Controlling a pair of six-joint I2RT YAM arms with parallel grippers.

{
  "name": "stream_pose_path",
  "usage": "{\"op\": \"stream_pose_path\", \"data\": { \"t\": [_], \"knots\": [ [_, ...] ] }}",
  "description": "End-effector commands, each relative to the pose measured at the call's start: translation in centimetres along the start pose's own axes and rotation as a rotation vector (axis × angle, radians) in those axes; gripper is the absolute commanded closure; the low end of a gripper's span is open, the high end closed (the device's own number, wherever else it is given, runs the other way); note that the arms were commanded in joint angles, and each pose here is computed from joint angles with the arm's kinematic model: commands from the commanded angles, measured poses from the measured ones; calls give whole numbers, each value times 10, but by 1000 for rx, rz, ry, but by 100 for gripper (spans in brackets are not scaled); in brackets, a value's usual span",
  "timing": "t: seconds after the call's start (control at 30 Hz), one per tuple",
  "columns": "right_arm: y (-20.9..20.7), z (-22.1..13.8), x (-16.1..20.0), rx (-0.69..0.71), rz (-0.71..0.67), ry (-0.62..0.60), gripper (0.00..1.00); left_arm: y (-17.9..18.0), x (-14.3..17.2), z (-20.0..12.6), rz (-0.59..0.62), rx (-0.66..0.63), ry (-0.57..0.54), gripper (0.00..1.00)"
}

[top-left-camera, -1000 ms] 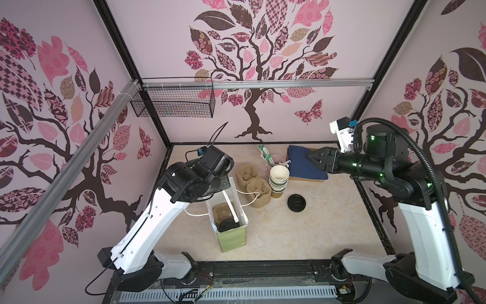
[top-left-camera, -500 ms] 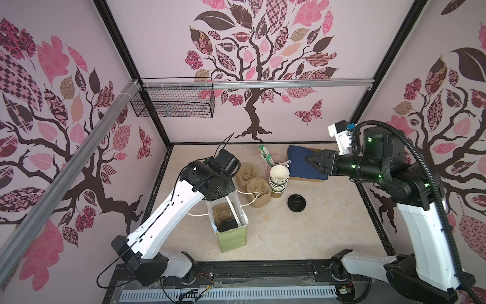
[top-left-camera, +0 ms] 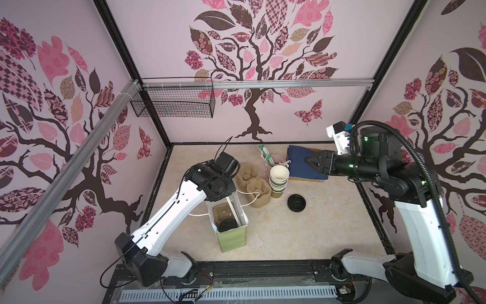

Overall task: Pack a coffee takeout order
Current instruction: Pick up the straw from the takeout bag.

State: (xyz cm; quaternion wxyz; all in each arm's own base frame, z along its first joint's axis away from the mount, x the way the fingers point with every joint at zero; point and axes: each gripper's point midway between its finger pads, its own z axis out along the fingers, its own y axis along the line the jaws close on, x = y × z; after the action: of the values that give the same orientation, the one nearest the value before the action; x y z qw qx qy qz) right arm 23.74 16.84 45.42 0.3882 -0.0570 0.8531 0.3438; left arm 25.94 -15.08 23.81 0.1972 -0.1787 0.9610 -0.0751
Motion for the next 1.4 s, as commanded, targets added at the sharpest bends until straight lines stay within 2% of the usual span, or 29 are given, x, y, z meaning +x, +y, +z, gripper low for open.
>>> {"op": "stream_pose_path", "data": {
  "t": [0.0,0.33,0.47,0.7,1.0,1.37],
  "knots": [
    [1,-7,-3,12,10,-12,59,-4,-1,4,-4,30,-13,77],
    [0,-6,-2,15,17,-10,59,0,-12,-13,-3,53,-70,55],
    [-1,-4,-1,14,20,-3,59,5,-16,-22,-4,59,-94,55],
    [1,-3,1,3,25,8,60,2,-19,-12,-2,66,-92,65],
    [3,-5,-1,-1,27,3,60,-3,-26,4,-2,52,-80,70],
    [1,-4,-1,6,32,6,61,2,-30,1,-5,52,-107,95]
  ]
}}
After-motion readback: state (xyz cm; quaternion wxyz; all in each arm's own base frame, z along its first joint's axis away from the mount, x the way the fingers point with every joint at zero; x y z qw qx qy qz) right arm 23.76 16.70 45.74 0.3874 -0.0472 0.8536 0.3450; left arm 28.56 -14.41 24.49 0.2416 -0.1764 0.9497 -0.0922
